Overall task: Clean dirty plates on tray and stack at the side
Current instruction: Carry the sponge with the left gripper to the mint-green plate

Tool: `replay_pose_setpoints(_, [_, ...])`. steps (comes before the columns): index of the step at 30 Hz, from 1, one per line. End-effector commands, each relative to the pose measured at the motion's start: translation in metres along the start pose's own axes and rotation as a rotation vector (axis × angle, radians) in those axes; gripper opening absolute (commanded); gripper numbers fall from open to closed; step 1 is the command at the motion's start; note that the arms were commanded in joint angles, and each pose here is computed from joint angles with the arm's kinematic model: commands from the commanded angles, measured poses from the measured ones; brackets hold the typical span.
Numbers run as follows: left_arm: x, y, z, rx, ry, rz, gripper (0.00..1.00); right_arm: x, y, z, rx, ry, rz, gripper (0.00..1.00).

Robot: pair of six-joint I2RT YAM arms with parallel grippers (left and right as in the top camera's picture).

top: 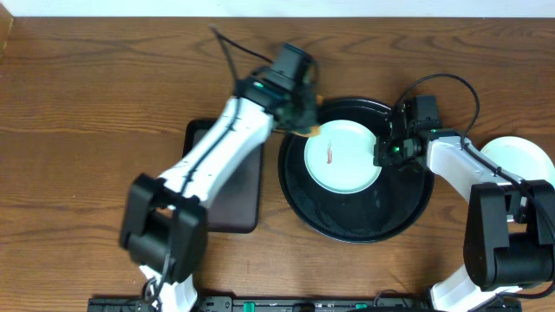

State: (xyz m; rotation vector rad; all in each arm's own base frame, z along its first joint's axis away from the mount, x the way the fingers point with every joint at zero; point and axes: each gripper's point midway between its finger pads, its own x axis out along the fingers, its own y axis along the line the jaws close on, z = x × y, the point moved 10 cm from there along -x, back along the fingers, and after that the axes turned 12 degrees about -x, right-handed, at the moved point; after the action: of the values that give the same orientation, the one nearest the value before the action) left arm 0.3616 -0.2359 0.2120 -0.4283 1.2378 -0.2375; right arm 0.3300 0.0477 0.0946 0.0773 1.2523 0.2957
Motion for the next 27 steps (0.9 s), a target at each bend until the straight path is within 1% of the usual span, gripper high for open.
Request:
replay_pose_setpoints(1, [0.045, -0.015, -0.025, -0.04, 0.116, -0.044, 0.08, 0.017, 0.001, -0.017, -0.008, 0.082, 0.008, 0.01])
replay_pose_setpoints(7, [0.095, -0.03, -0.053, -0.021, 0.172, -0.058, 0.07, 0.017, 0.001, -0.02, -0.004, 0.101, 0.009, 0.01])
replay_pose_setpoints(12, [0.119, -0.018, -0.064, -0.024, 0.216, 0.01, 0.07, 0.016, 0.001, -0.022, -0.001, 0.115, 0.009, 0.01])
replay_pose_setpoints(15, [0.118, 0.002, -0.058, 0.009, 0.151, 0.161, 0.08, 0.016, 0.001, -0.022, 0.0, 0.115, 0.009, 0.01])
replay_pose_setpoints(19, [0.112, 0.029, -0.047, 0.151, 0.018, 0.432, 0.07, 0.016, 0.001, -0.022, -0.001, 0.115, 0.009, 0.01])
replay_pose_setpoints(21, [0.109, 0.034, -0.042, 0.217, -0.036, 0.518, 0.08, 0.016, 0.001, -0.022, 0.0, 0.116, 0.009, 0.01])
replay_pose_setpoints(23, [0.108, 0.036, -0.039, 0.261, -0.064, 0.555, 0.08, 0.016, 0.001, -0.023, 0.001, 0.123, 0.01, 0.01])
replay_pose_setpoints(24, [0.108, 0.035, -0.038, 0.259, -0.066, 0.552, 0.07, 0.016, 0.001, -0.024, 0.002, 0.126, 0.009, 0.01])
replay_pose_setpoints(26, [0.11, 0.033, -0.038, 0.24, -0.067, 0.521, 0.07, 0.016, 0.001, -0.024, -0.005, 0.131, 0.01, 0.01])
replay_pose_setpoints(27, [0.112, 0.03, -0.039, 0.218, -0.058, 0.482, 0.07, 0.016, 0.001, -0.025, -0.008, 0.133, 0.01, 0.01])
